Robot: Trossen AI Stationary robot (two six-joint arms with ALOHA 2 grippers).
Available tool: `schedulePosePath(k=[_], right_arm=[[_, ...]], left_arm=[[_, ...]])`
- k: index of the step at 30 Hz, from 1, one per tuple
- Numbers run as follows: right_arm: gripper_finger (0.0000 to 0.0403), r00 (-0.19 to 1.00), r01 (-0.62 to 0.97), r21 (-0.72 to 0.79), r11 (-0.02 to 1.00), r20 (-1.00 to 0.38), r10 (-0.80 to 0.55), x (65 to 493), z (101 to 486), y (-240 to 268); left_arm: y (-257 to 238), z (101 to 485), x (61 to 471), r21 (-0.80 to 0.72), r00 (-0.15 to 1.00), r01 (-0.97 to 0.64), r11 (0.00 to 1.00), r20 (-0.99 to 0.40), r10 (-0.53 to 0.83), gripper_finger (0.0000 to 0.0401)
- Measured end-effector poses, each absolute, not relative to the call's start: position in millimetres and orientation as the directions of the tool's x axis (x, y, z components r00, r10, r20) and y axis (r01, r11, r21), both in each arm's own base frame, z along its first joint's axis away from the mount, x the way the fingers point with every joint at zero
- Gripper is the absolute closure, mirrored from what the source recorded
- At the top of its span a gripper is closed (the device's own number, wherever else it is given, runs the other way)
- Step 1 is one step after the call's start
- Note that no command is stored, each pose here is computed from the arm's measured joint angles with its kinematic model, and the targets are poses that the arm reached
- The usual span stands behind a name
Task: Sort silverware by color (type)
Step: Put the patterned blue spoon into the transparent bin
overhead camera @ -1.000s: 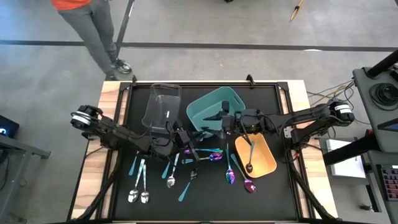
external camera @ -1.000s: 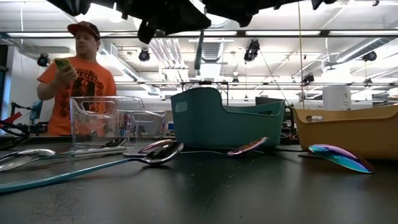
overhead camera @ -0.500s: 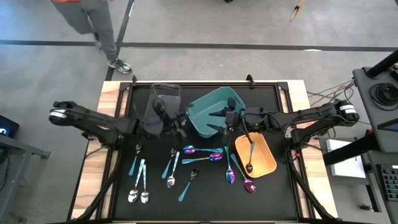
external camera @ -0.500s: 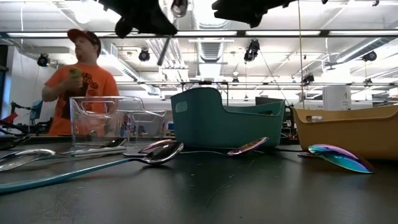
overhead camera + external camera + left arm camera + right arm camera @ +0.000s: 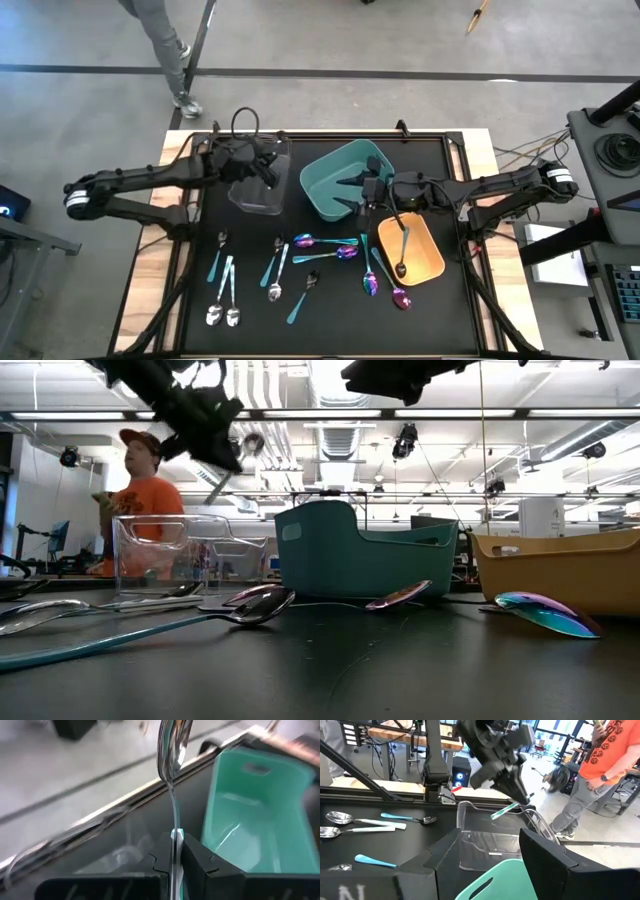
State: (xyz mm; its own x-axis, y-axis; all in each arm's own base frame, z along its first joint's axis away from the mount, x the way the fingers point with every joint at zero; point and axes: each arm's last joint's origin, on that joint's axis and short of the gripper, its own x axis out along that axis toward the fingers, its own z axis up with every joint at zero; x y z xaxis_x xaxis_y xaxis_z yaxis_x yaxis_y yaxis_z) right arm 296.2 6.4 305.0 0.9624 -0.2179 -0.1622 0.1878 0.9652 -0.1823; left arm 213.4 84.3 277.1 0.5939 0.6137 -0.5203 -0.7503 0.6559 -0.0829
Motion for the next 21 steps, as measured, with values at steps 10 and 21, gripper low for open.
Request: schedulePosePath(k=[10, 21], right_arm=[[0.0211, 0.96, 0.19, -0.184, 0.964, -0.169, -0.221, 296.1, 304.3, 5.7], [0.0211, 0.96, 0.189, -0.184, 0.965, -0.171, -0.221, 296.1, 304.2, 5.6]], left_arm=[[95.9, 261.0, 213.8, -0.078, 0.535, -0.771, 0.632, -0.618, 0.577, 0.0395], [114.6, 244.2, 208.2, -0.025, 0.416, -0.826, 0.563, -0.7, 0.58, 0.0395]])
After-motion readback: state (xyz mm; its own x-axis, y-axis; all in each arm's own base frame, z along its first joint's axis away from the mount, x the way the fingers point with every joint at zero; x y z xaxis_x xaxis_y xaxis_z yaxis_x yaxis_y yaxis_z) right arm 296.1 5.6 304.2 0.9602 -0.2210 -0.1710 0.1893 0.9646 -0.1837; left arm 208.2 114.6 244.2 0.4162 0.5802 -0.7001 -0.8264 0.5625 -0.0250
